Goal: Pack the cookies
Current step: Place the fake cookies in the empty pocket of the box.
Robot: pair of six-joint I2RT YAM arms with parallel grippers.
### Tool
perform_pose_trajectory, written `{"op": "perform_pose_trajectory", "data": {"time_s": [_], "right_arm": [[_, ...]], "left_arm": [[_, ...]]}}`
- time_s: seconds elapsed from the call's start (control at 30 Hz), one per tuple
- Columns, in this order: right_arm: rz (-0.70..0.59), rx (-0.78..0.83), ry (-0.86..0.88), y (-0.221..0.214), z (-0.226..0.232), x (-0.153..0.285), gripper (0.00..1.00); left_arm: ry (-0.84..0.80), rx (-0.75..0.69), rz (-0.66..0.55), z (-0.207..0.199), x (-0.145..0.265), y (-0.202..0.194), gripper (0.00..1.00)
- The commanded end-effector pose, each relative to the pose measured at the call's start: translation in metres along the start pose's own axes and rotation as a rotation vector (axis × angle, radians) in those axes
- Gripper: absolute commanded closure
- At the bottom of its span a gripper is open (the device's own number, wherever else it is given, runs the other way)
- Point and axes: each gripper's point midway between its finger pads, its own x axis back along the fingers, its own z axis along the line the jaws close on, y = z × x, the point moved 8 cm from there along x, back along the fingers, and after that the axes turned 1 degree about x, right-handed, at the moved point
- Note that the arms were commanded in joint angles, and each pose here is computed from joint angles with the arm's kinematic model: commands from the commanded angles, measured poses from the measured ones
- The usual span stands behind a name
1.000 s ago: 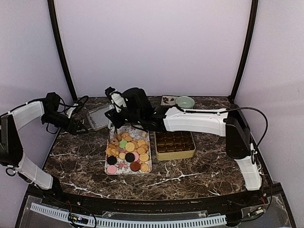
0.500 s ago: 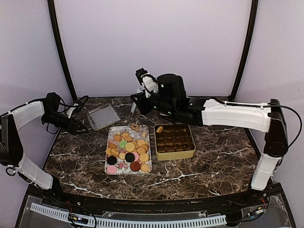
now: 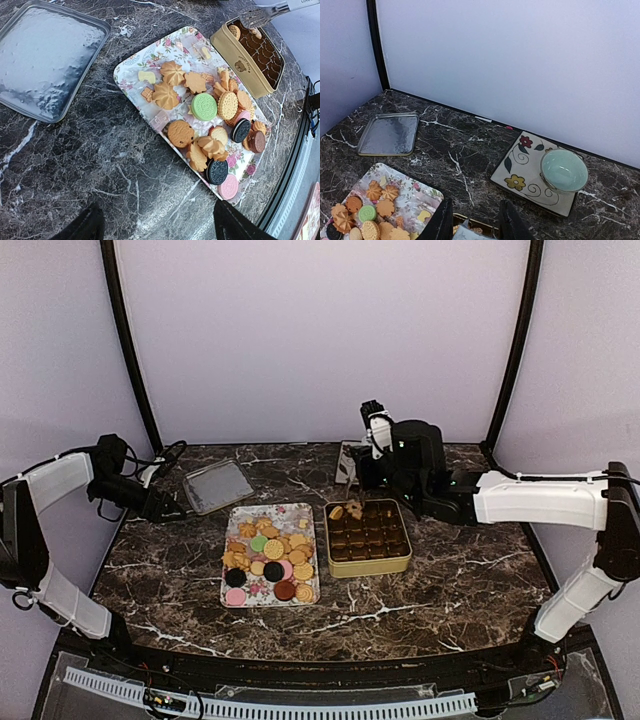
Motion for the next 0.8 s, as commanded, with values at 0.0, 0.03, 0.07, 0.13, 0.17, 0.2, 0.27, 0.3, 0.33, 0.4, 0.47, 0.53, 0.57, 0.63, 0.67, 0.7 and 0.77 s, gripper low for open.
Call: {"op": "perform_pose_trajectory", "data": {"time_s": [0.0, 0.03, 0.07, 0.13, 0.17, 0.2, 0.27, 0.3, 0.33, 0.4, 0.47, 0.53, 0.57, 0.63, 0.67, 0.7, 0.77], "right_arm": [[-0.117, -0.063, -0.067, 0.018, -0.011, 0.003, 0.85], [-0.120, -0.064, -0.072, 0.017, -0.011, 0.002, 0.85], [-0.124, -0.067, -0.078, 0.017, -0.011, 0.000, 0.85], [-0.132, -0.068, -0.089, 0.016, -0.011, -0.002, 0.85], [-0.135, -0.071, -0.092, 0.016, -0.012, -0.004, 0.85], [-0.138, -0.073, -0.092, 0.016, -0.012, -0.005, 0.85], [-0.141, -0.076, -0.091, 0.017, -0.011, -0.007, 0.85], [-0.141, -0.077, -0.088, 0.016, -0.011, -0.008, 0.85], [-0.139, -0.075, -0.085, 0.016, -0.010, -0.009, 0.85], [-0.136, -0.077, -0.083, 0.015, -0.009, -0.011, 0.85], [-0.136, -0.081, -0.081, 0.015, -0.009, -0.011, 0.85], [-0.132, -0.084, -0.075, 0.013, -0.009, -0.011, 0.85], [-0.130, -0.086, -0.074, 0.012, -0.009, -0.011, 0.85], [-0.127, -0.091, -0.067, 0.011, -0.008, -0.011, 0.84], [-0.125, -0.092, -0.063, 0.011, -0.007, -0.011, 0.83], [-0.125, -0.095, -0.056, 0.011, -0.007, -0.011, 0.82], [-0.125, -0.100, -0.045, 0.011, -0.006, -0.012, 0.79]], "left_arm": [[-0.010, 0.010, -0.011, -0.002, 0.005, 0.004, 0.23], [-0.010, 0.009, -0.011, -0.002, 0.005, 0.004, 0.23], [-0.010, 0.009, -0.011, -0.002, 0.005, 0.004, 0.23], [-0.009, 0.008, -0.011, -0.002, 0.005, 0.004, 0.23], [-0.009, 0.009, -0.012, -0.002, 0.005, 0.004, 0.23], [-0.010, 0.010, -0.010, -0.002, 0.005, 0.004, 0.23], [-0.011, 0.011, -0.009, -0.002, 0.004, 0.004, 0.23], [-0.011, 0.011, -0.009, -0.001, 0.004, 0.004, 0.23], [-0.010, 0.011, -0.009, -0.001, 0.004, 0.004, 0.23], [-0.011, 0.011, -0.009, -0.001, 0.004, 0.004, 0.23], [-0.011, 0.012, -0.009, -0.001, 0.003, 0.003, 0.23], [-0.011, 0.010, -0.009, -0.001, 0.003, 0.003, 0.23], [-0.011, 0.009, -0.009, -0.001, 0.003, 0.003, 0.23], [-0.012, 0.008, -0.008, -0.001, 0.003, 0.003, 0.23], [-0.012, 0.009, -0.008, -0.001, 0.003, 0.003, 0.23], [-0.012, 0.010, -0.007, -0.001, 0.003, 0.002, 0.23], [-0.012, 0.007, -0.008, -0.001, 0.003, 0.003, 0.23]]}}
